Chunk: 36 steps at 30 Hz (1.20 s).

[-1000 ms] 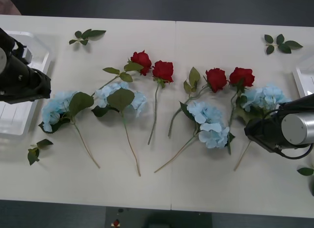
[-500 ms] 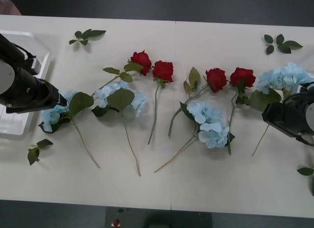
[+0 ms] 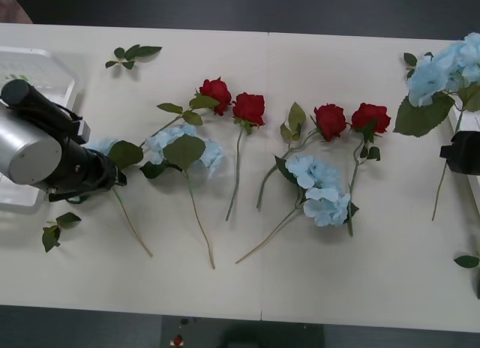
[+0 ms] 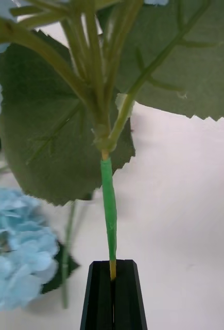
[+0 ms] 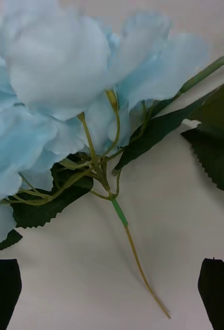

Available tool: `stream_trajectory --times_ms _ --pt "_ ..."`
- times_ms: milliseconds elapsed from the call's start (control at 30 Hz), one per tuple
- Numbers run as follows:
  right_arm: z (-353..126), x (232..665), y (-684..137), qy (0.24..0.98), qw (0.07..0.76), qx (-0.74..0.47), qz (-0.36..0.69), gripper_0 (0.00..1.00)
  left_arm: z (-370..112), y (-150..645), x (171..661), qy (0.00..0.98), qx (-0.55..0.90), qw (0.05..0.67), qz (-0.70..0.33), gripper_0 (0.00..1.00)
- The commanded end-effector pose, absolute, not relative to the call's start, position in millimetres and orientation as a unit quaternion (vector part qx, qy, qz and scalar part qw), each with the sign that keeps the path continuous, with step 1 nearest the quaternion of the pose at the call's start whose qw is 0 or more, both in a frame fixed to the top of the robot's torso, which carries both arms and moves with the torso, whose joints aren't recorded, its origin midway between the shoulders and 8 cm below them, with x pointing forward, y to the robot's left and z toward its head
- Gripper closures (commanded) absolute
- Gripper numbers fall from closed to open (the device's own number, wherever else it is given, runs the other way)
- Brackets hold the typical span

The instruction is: Put the red flowers into the right box and the blue flowers into the left box

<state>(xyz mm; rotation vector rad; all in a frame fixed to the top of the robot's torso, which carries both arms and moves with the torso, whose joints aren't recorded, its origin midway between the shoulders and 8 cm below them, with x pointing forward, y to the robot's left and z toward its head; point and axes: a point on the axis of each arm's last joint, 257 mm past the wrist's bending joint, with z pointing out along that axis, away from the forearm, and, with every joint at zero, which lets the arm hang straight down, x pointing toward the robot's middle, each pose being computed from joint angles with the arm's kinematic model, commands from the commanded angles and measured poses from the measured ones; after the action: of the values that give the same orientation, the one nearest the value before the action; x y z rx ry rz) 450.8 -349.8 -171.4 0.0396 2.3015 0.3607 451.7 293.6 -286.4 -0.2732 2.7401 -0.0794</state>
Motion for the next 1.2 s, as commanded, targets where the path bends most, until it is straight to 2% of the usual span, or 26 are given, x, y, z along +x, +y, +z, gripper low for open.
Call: stream_trajectory --times_ms 33,433,800,833,867,900,967,1000,1067,1200 --pt "-130 440 -314 0.883 0.419 -0.072 0.199 1.0 -288 290 467 0.972 -0.113 0.202 -0.03 0.0" --pt "-38 400 -218 0.798 0.405 -0.131 0.427 1.0 -309 292 499 0.967 -0.144 0.209 -0.033 0.0" --pt "26 394 -133 0.731 0.372 -0.148 0.552 1.0 -320 302 504 0.965 -0.155 0.21 -0.027 0.0" --pt "28 394 -128 0.728 0.371 -0.15 0.556 1.0 -321 300 503 0.966 -0.153 0.208 -0.027 0.06" --pt "33 394 -117 0.721 0.371 -0.158 0.563 1.0 -323 301 503 0.966 -0.151 0.21 -0.023 0.32" --pt "34 394 -113 0.719 0.372 -0.163 0.564 1.0 -324 301 504 0.966 -0.15 0.211 -0.022 0.45" --pt "40 395 -97 0.712 0.375 -0.181 0.566 1.0 -325 301 505 0.965 -0.147 0.215 -0.02 0.86" --pt "43 394 -91 0.708 0.375 -0.189 0.567 1.0 -325 301 505 0.965 -0.147 0.216 -0.02 0.94" --pt "48 392 -80 0.702 0.377 -0.203 0.569 1.0 -325 301 505 0.965 -0.147 0.216 -0.019 1.0" --pt "59 386 -59 0.677 0.395 -0.246 0.571 1.0 -325 303 506 0.965 -0.147 0.218 -0.017 1.0"
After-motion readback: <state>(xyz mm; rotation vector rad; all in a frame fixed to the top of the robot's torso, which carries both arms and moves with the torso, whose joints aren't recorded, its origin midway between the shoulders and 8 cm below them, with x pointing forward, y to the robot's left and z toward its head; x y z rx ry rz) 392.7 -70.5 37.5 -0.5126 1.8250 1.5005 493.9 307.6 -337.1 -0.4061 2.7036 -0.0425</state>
